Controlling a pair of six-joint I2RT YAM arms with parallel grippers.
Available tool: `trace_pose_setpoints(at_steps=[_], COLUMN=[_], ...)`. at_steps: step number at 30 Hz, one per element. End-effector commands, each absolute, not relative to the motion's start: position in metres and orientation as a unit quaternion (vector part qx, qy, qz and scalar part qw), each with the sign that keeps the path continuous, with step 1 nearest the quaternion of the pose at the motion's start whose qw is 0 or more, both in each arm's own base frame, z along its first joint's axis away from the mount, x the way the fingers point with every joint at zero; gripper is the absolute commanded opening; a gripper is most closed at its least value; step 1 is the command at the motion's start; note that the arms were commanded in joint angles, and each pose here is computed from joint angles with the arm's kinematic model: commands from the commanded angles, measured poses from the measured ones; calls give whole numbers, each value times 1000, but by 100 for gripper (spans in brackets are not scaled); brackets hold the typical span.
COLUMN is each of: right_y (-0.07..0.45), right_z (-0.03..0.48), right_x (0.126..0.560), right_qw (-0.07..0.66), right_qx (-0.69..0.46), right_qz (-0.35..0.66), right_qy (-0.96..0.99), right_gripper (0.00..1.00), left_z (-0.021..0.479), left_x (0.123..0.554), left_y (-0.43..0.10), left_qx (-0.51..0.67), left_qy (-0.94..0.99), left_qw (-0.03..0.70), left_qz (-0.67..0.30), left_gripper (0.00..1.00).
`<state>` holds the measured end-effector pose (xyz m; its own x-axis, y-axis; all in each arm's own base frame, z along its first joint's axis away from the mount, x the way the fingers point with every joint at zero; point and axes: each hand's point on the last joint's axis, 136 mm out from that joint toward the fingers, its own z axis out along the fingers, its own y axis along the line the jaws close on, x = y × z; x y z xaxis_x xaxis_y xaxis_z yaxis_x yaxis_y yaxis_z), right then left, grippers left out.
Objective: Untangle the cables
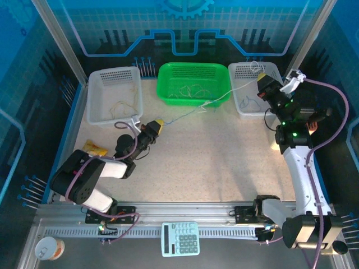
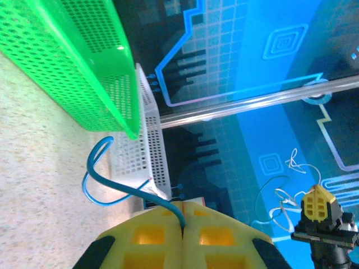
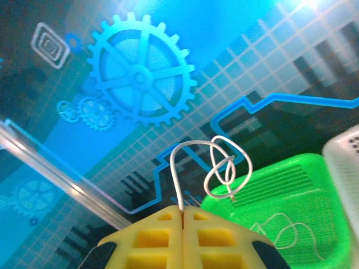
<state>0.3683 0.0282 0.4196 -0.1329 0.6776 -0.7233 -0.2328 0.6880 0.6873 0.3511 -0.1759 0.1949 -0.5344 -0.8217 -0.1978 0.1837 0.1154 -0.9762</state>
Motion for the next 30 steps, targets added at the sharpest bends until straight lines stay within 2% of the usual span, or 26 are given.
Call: trace_pose_setpoints(at_steps=[1,10,22,30], right_y=[2,-27,-53,-75], right_z=[415,415,415,406], right_x=[362,350,332,315], right_qw=[654,670,679,679], right_qx=[201,238,290,330], right_qz=[311,262,207,147], right_qy=[659,653,642,639], right_gripper=[0,0,0,0], left_z=[202,201,208,208], left_x=[346,340,335,332], left_y=[-155,-123,-117,-82], left_qx=[-254,-271,-253,-281], left_qy=[610,616,654,646], left_qw=[443,455,464,488], left_qz=[-605,-583,-541,-515], left_gripper=[0,0,0,0])
